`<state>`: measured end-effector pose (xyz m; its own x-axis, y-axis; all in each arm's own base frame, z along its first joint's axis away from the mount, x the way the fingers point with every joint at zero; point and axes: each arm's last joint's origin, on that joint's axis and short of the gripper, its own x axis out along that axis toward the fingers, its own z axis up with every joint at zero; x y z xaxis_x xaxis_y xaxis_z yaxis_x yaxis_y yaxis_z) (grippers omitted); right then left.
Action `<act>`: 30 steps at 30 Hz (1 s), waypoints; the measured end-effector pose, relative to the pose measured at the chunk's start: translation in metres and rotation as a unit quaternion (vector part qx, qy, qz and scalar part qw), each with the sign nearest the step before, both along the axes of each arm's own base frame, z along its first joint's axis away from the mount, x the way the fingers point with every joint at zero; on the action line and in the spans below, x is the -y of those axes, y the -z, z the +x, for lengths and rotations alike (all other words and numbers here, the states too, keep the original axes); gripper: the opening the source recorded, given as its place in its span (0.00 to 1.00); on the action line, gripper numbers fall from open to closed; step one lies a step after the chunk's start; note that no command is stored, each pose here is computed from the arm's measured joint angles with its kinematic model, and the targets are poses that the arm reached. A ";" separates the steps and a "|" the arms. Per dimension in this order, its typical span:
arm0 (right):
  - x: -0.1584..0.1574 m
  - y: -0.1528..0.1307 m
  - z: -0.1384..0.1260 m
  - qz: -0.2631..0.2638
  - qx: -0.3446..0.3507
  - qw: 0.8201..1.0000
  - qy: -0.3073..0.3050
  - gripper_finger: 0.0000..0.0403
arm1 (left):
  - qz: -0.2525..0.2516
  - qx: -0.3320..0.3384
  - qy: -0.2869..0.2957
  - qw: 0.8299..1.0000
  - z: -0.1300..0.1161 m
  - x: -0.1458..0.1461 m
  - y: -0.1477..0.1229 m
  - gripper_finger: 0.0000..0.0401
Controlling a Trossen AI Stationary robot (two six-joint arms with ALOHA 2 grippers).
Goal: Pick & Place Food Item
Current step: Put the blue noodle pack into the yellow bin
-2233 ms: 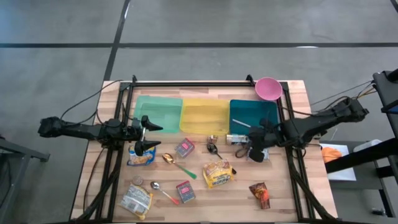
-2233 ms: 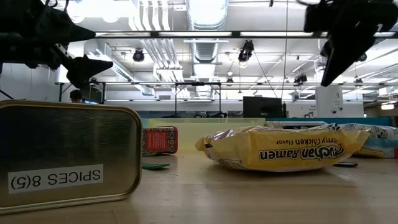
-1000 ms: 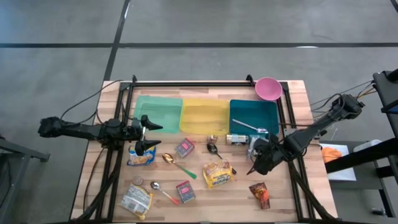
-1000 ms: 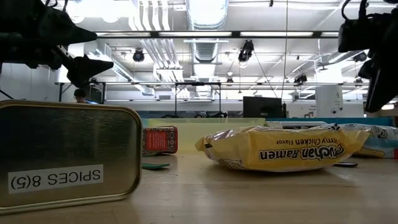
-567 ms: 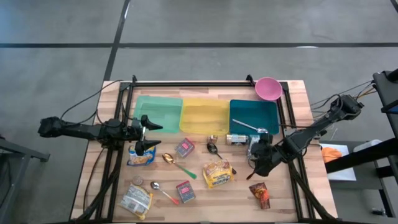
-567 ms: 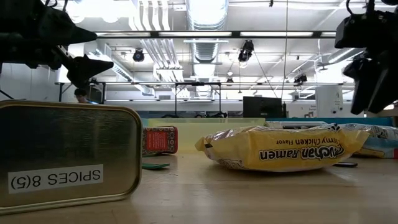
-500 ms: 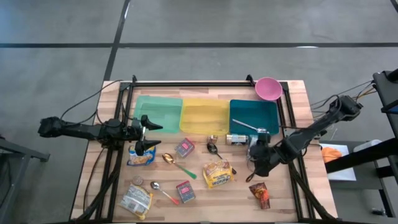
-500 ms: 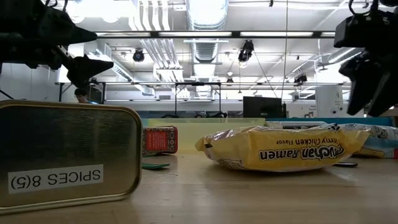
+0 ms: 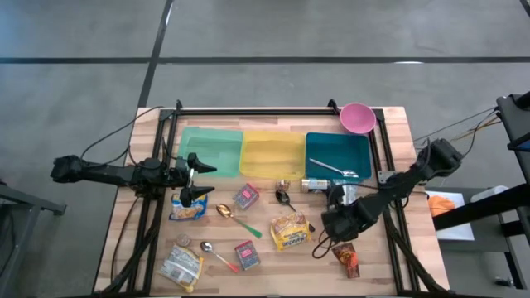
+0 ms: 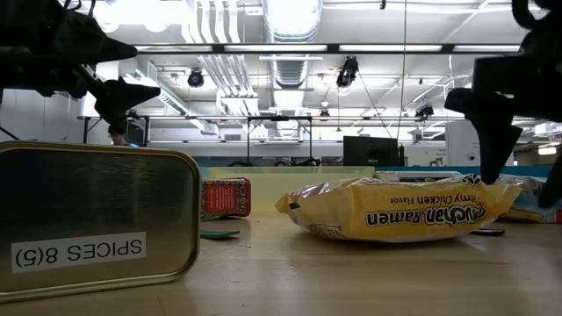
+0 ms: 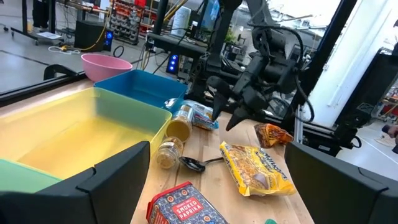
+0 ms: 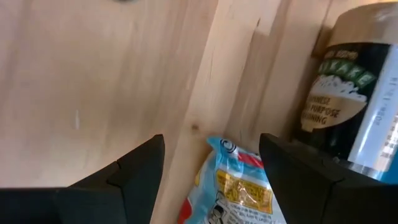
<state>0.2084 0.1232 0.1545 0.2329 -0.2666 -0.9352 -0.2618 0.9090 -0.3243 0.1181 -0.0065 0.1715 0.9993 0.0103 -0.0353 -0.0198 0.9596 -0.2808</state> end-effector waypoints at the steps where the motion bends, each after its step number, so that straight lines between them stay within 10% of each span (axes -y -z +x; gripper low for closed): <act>1: 0.000 0.002 0.000 -0.007 -0.010 1.000 -0.003 0.65 | 0.000 0.000 0.000 1.000 0.000 0.000 0.000 0.95; 14: 0.005 0.012 -0.004 -0.061 -0.036 0.997 -0.037 0.61 | 0.000 0.000 -0.002 1.000 0.000 0.000 0.000 0.95; 30: 0.007 0.019 -0.007 -0.059 -0.034 0.997 -0.039 0.12 | 0.000 0.000 -0.004 1.000 0.000 0.000 0.000 0.95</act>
<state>0.2011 0.1165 0.1357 0.1951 -0.3595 -0.9125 -0.3558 0.8411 -0.4074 0.1181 -0.0063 0.1715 0.9992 0.0184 -0.0351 -0.0276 0.9593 -0.2812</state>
